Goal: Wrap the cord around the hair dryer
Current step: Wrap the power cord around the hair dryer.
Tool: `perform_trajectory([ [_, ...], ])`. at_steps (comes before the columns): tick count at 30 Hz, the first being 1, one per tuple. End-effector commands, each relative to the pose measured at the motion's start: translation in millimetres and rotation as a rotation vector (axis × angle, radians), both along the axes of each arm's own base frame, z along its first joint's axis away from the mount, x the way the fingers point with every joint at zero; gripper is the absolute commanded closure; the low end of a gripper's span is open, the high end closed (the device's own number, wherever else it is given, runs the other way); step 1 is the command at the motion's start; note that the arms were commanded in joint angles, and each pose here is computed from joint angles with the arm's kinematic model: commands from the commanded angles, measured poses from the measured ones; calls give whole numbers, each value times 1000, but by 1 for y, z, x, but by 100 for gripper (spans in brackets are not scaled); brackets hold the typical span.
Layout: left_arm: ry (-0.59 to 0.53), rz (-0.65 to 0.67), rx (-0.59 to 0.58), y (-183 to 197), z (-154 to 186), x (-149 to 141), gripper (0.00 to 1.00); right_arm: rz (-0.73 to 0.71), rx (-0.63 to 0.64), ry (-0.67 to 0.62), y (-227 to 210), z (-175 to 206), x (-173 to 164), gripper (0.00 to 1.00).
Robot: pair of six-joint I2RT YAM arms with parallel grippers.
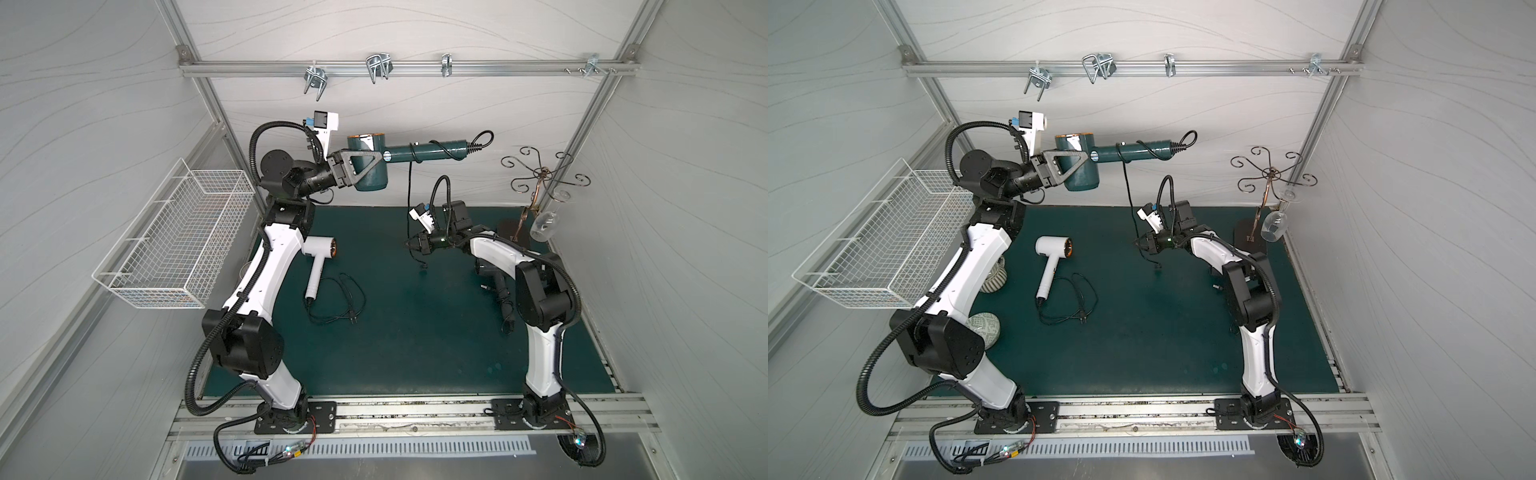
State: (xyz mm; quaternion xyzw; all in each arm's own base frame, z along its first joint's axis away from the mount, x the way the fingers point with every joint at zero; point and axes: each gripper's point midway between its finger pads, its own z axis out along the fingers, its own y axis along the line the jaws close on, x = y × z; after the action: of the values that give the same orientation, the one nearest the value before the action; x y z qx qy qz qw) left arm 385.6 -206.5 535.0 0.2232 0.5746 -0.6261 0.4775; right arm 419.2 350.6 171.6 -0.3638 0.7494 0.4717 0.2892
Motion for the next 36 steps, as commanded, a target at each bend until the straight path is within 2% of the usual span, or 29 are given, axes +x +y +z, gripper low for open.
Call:
perform_trajectory([
  [1,-153,63,-68,18,43,-14,100,4,-42,50,-6,-25,-17,100],
  [8,-60,228,-40,55,14,29,100,34,-70,21,-30,2,-66,100],
  [15,111,397,64,78,-49,80,100,155,-134,-83,-44,57,-130,100],
  [20,203,478,194,83,-97,98,100,230,-193,-181,-49,102,-166,100],
  [27,266,498,409,58,-156,98,100,294,-299,-366,-49,161,-191,100],
  [36,367,382,579,10,-238,62,100,149,-356,-673,-59,236,-160,100],
])
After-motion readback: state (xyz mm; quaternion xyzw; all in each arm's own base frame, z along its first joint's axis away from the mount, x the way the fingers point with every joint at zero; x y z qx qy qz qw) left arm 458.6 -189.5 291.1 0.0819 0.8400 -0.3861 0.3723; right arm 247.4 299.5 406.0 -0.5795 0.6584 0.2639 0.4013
